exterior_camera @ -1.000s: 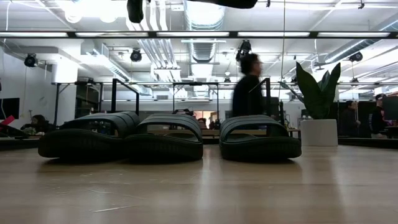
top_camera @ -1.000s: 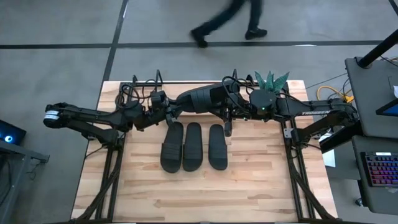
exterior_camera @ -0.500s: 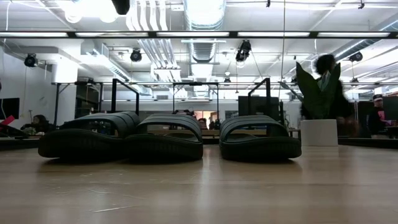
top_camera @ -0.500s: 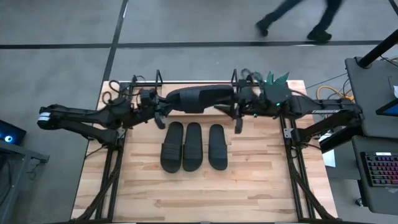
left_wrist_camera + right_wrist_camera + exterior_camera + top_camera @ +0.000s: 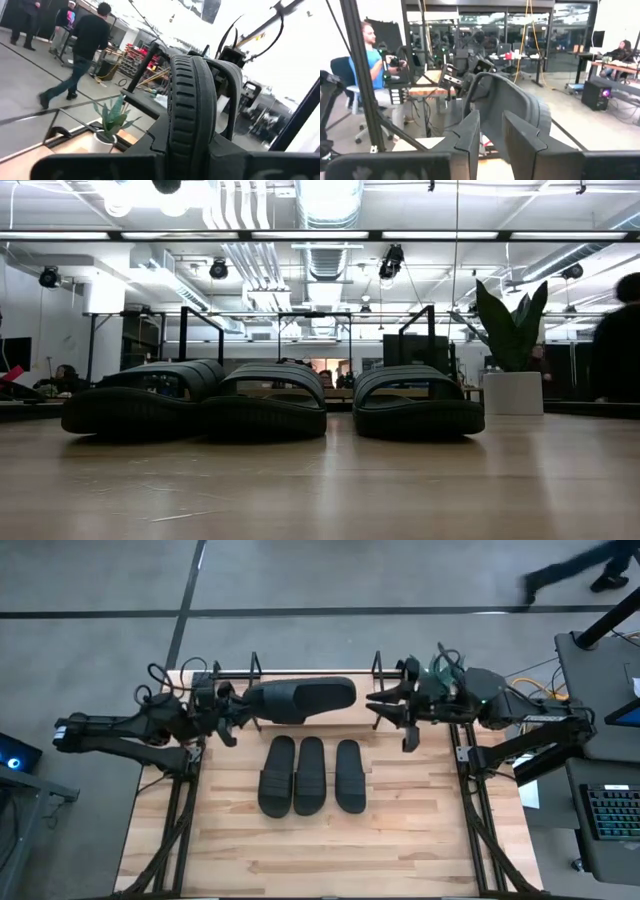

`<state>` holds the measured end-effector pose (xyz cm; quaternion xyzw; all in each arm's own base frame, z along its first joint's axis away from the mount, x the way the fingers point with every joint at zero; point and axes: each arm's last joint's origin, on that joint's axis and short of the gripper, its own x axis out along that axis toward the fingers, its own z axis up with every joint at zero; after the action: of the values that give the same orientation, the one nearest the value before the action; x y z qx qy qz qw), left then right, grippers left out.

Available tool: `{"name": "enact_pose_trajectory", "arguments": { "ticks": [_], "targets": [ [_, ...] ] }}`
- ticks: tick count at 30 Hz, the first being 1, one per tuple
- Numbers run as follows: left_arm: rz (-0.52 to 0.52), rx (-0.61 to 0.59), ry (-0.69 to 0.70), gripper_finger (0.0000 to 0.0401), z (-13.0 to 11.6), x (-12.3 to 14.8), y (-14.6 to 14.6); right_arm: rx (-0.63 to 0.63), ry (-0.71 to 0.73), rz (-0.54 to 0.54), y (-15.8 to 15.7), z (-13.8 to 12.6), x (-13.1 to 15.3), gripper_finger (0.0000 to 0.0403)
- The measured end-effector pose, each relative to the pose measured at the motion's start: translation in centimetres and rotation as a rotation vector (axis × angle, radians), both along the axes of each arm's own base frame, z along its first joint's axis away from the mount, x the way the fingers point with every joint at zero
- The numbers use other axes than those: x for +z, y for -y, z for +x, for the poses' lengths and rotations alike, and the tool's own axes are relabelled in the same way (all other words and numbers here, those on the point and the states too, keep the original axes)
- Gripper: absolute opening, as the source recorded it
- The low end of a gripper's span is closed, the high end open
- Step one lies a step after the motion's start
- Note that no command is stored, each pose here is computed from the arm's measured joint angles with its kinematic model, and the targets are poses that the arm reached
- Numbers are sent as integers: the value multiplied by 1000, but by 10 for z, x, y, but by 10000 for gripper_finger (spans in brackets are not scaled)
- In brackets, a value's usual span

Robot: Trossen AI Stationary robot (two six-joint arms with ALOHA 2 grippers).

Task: Pick and place slides into the shelf
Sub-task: Put the black slide on the shelf

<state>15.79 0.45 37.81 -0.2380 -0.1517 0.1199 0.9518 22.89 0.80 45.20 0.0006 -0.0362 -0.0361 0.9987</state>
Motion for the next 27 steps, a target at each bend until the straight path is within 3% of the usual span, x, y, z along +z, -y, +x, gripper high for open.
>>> {"name": "enact_pose_trajectory", "arguments": {
  "ticks": [6, 12, 17, 27],
  "targets": [
    [-174, -67, 43, 15, 3, -2, 1, -6, 6, -68, 0, -3, 2, 79],
    [-371, -215, 72, 15, 9, -5, 4, 55, 7, -338, -4, -5, 3, 87],
    [-406, -267, 102, 15, 2, -1, 5, 87, 46, -618, -15, -8, 11, 112],
    [-400, -286, 204, 15, -27, 12, 4, -50, 21, -824, -26, -19, 33, 199]
  ]
}}
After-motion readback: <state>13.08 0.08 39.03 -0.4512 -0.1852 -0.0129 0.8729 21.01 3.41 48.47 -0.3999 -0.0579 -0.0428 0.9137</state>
